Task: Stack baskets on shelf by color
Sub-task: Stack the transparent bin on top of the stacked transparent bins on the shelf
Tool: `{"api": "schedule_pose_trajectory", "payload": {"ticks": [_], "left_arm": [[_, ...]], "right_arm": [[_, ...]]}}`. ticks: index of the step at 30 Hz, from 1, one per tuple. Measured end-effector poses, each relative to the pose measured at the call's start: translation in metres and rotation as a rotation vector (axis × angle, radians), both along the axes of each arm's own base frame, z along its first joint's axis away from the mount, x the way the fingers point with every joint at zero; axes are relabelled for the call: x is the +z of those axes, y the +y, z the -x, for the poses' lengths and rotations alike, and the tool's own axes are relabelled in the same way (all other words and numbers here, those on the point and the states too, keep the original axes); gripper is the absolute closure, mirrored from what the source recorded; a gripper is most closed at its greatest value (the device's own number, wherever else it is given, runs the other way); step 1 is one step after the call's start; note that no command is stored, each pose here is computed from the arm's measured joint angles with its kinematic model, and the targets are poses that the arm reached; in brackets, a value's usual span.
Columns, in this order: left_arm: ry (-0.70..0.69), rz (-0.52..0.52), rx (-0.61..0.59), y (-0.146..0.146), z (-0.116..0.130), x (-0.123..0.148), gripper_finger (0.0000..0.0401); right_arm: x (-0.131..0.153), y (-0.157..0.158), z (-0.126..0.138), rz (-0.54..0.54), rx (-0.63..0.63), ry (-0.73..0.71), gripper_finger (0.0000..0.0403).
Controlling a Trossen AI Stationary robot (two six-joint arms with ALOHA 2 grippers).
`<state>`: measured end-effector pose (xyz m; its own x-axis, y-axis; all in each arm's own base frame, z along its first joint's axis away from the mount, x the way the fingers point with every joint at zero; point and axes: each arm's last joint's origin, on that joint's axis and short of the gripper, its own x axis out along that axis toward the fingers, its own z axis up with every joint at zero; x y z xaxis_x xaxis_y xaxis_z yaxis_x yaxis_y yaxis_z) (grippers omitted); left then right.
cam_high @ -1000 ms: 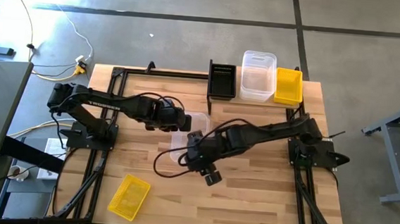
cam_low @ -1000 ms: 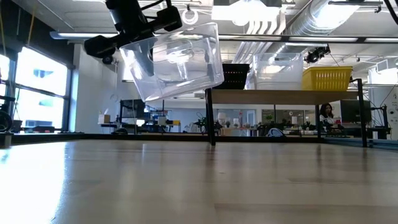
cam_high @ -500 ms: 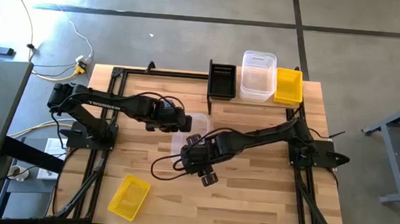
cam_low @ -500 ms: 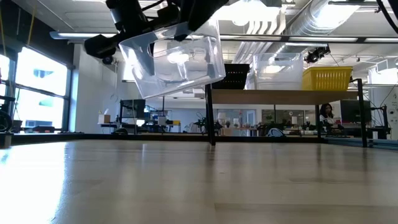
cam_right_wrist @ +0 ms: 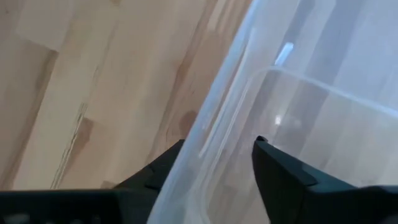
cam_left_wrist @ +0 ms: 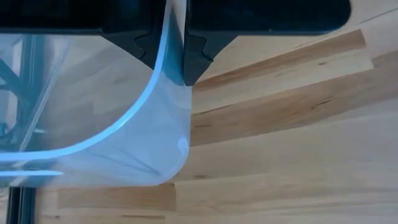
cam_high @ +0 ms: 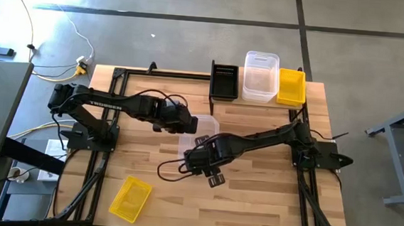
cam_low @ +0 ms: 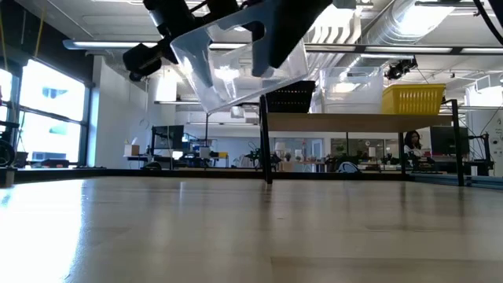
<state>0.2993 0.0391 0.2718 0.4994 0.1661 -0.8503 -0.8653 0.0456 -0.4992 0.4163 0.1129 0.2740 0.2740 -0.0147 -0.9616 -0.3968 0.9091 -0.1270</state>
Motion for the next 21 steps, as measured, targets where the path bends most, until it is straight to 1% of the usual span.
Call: {"api": "schedule_pose_trajectory", "payload": {"ticks": [3, 7, 8, 9, 12, 14, 21], "left_arm": [[0.001, -0.008, 0.004, 0.0002, 0.0000, 0.0000, 0.0400], [0.004, -0.022, -0.005, 0.0004, 0.0001, 0.0001, 0.0395], [0.007, -0.023, -0.005, 0.0003, 0.0003, -0.0002, 0.0391], [0.010, -0.025, -0.008, 0.0004, 0.0004, -0.0003, 0.0387], [0.013, -0.039, -0.031, 0.0004, 0.0003, -0.0002, 0.0369], [0.016, -0.041, -0.040, 0.0000, 0.0004, -0.0003, 0.0355], [0.017, -0.043, -0.060, -0.0002, 0.0005, -0.0001, 0.0291]], "right_arm": [[-0.0006, -0.0005, 0.0022, -0.002, -0.029, 0.023, 0.0286], [-0.0008, -0.0003, 0.0032, -0.024, -0.080, 0.035, 0.0375], [-0.0010, -0.0006, 0.0035, -0.023, -0.093, 0.038, 0.0388], [-0.0010, -0.0005, 0.0040, -0.020, -0.104, 0.040, 0.0392], [-0.0012, 0.0004, 0.0051, -0.013, -0.133, 0.044, 0.0387], [-0.0014, 0.0009, 0.0064, -0.007, -0.142, 0.053, 0.0397], [-0.0018, 0.0070, 0.0095, -0.032, -0.199, 0.069, 0.0401]]}}
